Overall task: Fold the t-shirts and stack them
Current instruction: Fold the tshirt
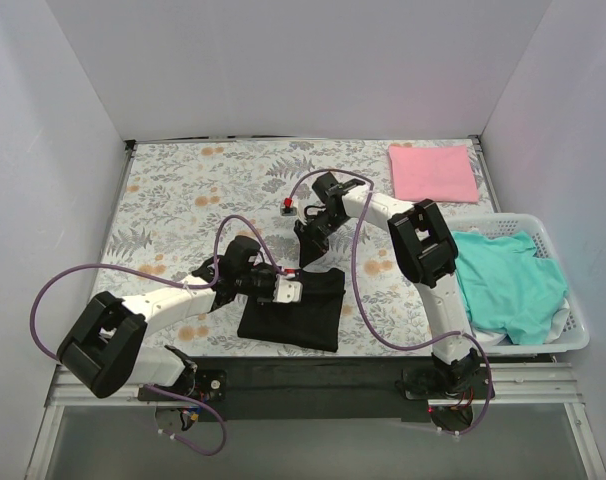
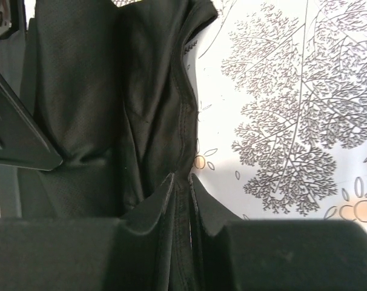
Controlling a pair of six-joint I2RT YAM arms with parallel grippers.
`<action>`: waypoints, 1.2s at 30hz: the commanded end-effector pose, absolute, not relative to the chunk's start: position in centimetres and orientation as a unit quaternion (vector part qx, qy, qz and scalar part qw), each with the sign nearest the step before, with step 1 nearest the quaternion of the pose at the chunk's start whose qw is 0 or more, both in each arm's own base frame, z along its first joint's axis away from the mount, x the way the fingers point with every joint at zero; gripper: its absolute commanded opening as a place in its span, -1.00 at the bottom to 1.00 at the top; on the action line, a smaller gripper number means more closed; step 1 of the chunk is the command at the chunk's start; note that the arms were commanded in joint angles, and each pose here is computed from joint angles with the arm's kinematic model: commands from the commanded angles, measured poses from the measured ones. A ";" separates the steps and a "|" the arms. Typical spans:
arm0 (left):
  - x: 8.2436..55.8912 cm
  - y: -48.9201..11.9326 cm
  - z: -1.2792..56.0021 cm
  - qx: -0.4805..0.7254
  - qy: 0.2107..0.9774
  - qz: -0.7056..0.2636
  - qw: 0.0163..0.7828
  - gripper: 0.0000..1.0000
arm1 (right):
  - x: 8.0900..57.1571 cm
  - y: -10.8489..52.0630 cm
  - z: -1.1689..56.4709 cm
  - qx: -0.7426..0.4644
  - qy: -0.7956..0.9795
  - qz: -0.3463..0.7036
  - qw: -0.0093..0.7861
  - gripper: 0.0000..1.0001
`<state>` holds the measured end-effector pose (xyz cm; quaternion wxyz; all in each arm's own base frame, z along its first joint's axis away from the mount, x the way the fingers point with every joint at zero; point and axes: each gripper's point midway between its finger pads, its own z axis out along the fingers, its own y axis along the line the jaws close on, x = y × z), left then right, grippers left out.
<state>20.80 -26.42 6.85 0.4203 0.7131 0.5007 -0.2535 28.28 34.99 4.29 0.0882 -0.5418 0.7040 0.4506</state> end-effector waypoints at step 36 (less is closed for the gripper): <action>28.9 -27.6 11.4 0.675 0.470 -0.146 0.550 -1.00 | 26.1 33.2 -1.1 -0.573 0.693 0.436 0.037 -0.64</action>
